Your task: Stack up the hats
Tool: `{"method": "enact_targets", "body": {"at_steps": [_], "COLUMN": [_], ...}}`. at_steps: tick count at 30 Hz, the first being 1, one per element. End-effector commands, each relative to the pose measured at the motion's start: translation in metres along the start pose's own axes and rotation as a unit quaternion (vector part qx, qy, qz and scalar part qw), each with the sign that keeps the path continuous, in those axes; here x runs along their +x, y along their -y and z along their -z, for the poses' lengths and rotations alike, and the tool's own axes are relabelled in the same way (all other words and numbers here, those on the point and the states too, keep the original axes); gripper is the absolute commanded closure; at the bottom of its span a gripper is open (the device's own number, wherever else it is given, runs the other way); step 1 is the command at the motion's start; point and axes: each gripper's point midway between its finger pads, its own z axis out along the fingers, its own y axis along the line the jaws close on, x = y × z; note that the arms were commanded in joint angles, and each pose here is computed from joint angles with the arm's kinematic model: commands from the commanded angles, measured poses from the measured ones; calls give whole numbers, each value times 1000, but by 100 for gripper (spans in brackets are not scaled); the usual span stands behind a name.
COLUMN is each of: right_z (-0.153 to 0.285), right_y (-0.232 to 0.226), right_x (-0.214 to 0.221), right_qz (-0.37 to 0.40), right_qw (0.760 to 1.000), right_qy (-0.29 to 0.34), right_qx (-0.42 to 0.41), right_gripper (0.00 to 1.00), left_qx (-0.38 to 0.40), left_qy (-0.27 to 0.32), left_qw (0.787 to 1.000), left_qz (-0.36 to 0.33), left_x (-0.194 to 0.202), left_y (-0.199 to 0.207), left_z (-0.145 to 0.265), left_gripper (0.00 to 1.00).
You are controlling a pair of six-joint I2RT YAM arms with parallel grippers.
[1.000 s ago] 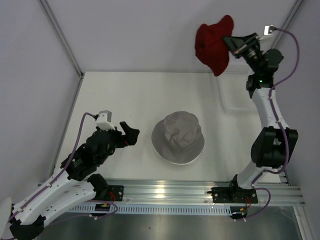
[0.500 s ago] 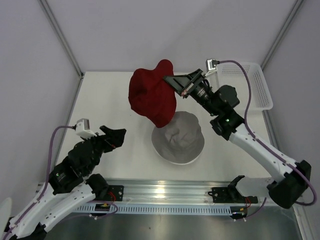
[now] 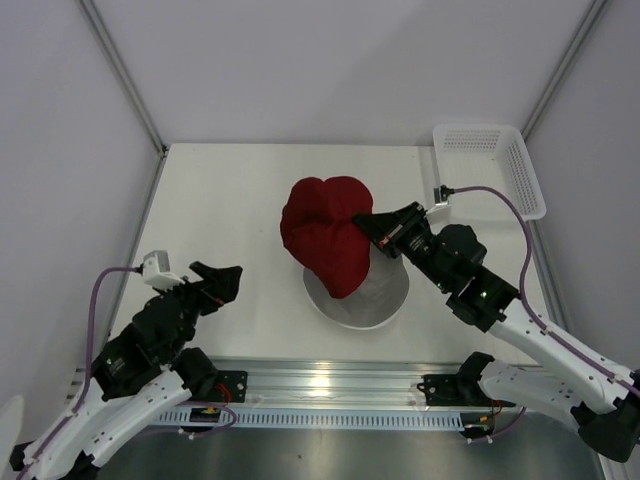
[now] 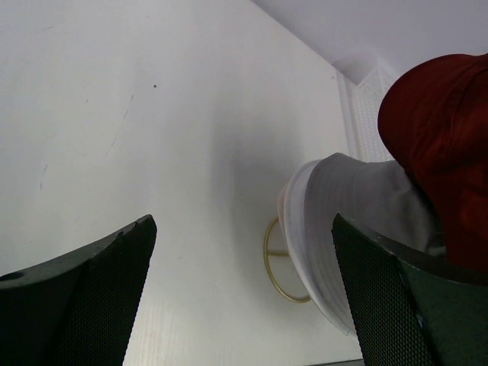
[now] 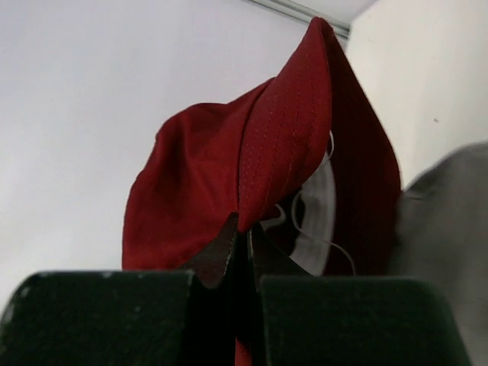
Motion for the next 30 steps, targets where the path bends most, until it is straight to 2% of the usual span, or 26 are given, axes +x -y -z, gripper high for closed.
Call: {"method": "enact_targets", "body": {"at_steps": [1,4,10,15,20,24,30], "right_z": [0,-10,-34,-46,-45,-54,-78], "right_y": [-9,-31,-76,-70,-54,-70,-98], "right_x": [-4,-3,15,29,26,27,53], "right_qz": [-54,-58,-40,-49,-59,-53,-32], "right_qw": [998,996,993,993,995,993,990], "right_qy": [22,22,-7,-12,19,29,-18], "right_qx": [-25,-57,-107,-104,-81,-102,-133], "right_gripper": [100,100,100,100,100,100,100], "left_qx": [-9,-5,-5,-4,-10,-4,-16], "left_qy": [-24,-38,-23,-10,-1,-1,-4], "left_qw": [999,999,1000,1000,1000,1000,1000], "left_qz": [-21,-21,-15,-11,-8,-7,-16], "left_x": [6,13,9,4,3,6,4], "left_y": [8,15,15,9,2,4,1], "left_z": [-8,-15,-17,-12,-10,-12,-11], "left_gripper": [1,0,1,1,1,0,1]}}
